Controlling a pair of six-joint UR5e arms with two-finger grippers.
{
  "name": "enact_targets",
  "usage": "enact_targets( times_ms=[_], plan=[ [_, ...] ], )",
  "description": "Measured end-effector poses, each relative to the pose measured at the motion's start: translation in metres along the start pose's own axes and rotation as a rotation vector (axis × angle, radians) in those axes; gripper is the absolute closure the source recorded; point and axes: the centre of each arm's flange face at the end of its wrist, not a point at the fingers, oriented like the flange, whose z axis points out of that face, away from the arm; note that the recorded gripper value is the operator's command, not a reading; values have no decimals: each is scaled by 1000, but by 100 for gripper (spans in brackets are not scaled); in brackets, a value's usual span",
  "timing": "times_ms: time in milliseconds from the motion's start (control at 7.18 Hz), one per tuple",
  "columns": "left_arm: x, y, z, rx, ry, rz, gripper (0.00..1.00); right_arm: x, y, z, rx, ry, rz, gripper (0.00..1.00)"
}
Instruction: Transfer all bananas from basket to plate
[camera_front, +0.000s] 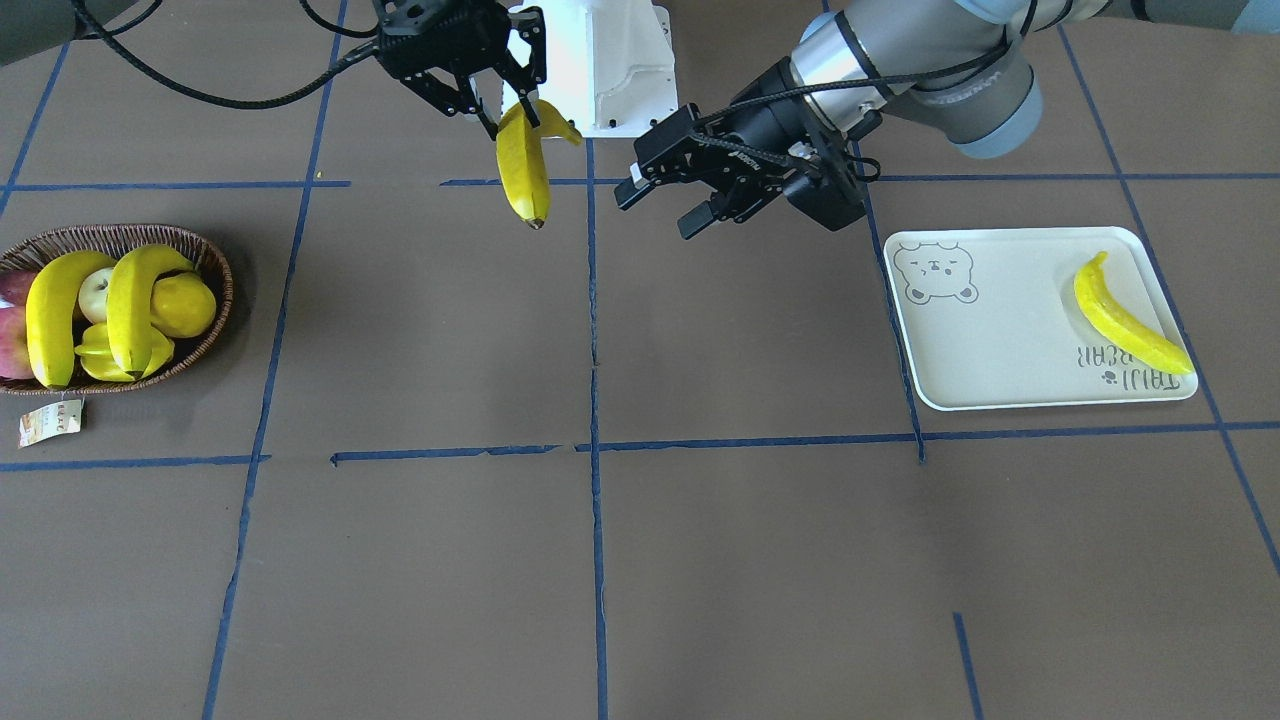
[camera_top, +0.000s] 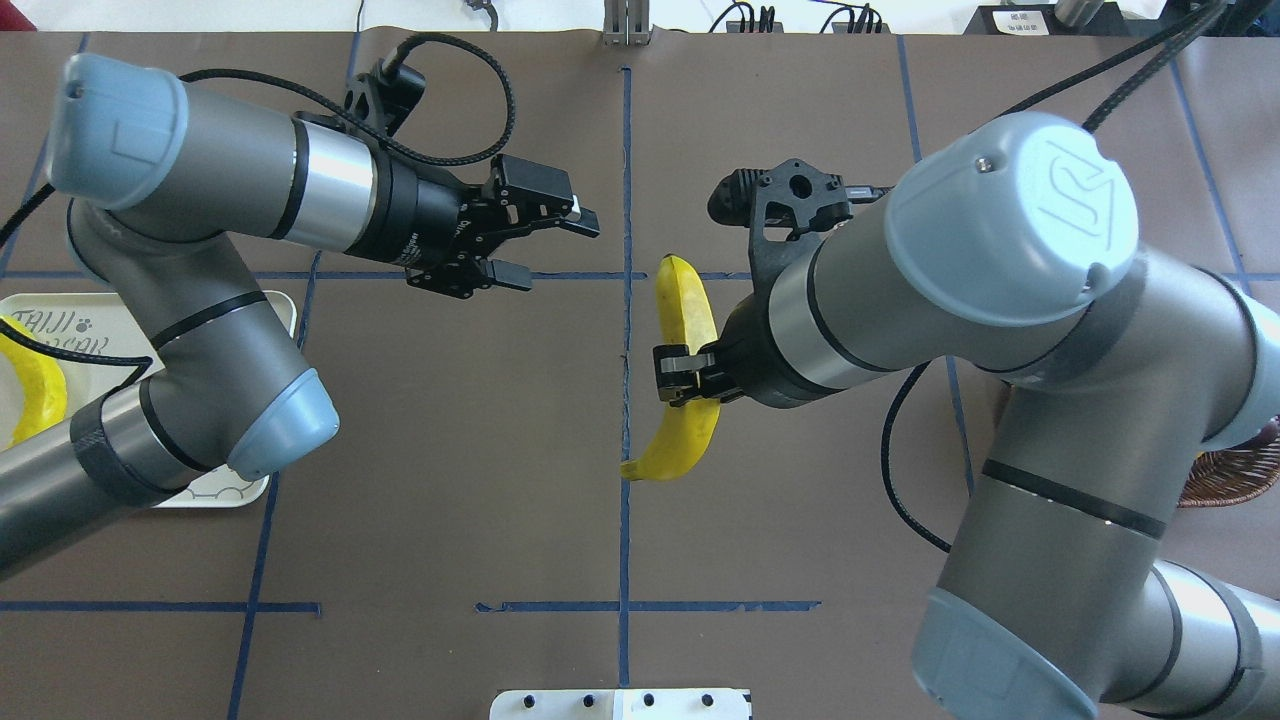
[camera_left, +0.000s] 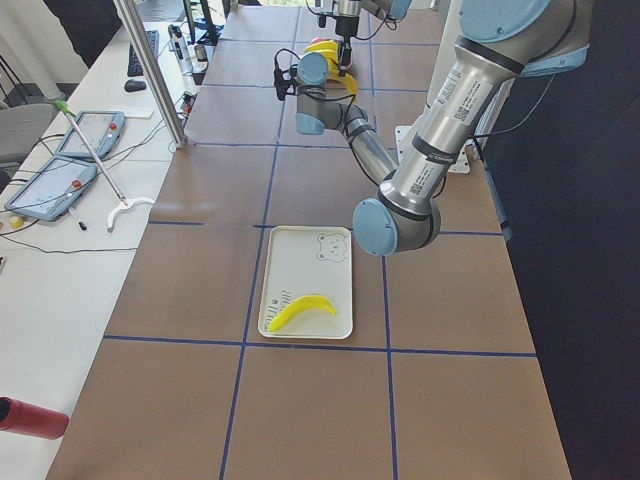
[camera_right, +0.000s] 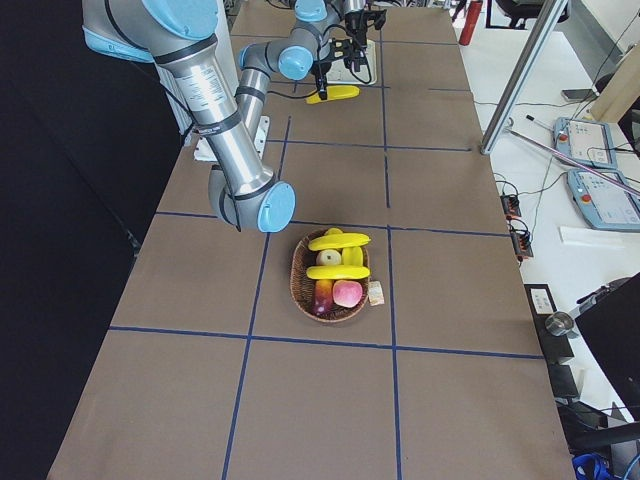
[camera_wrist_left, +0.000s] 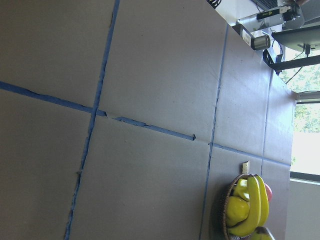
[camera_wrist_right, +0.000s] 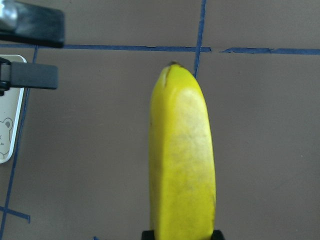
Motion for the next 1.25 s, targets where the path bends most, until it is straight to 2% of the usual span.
enact_targets(
  times_ms=[418, 557, 697, 836, 975, 1115, 1254],
  plan=[
    [20, 34, 32, -70, 22, 7, 1, -15, 0, 6, 9, -27, -5, 99],
    [20, 43, 40, -90, 22, 9, 27, -17, 0, 7, 12, -34, 1, 99],
    [20, 51, 45, -104, 21, 9, 94, -17, -1, 7, 13, -38, 3, 99],
    [19, 54, 48, -111, 20, 10, 100, -17, -1, 7, 14, -41, 2, 96],
    [18, 55, 48, -114, 20, 12, 100, -17, -1, 7, 14, -41, 3, 33],
    [17, 54, 47, -112, 22, 14, 100, -16, -1, 7, 14, -41, 3, 0],
    [15, 49, 44, -104, 19, 14, 100, -16, 0, 6, 15, -44, 3, 0]
  ],
)
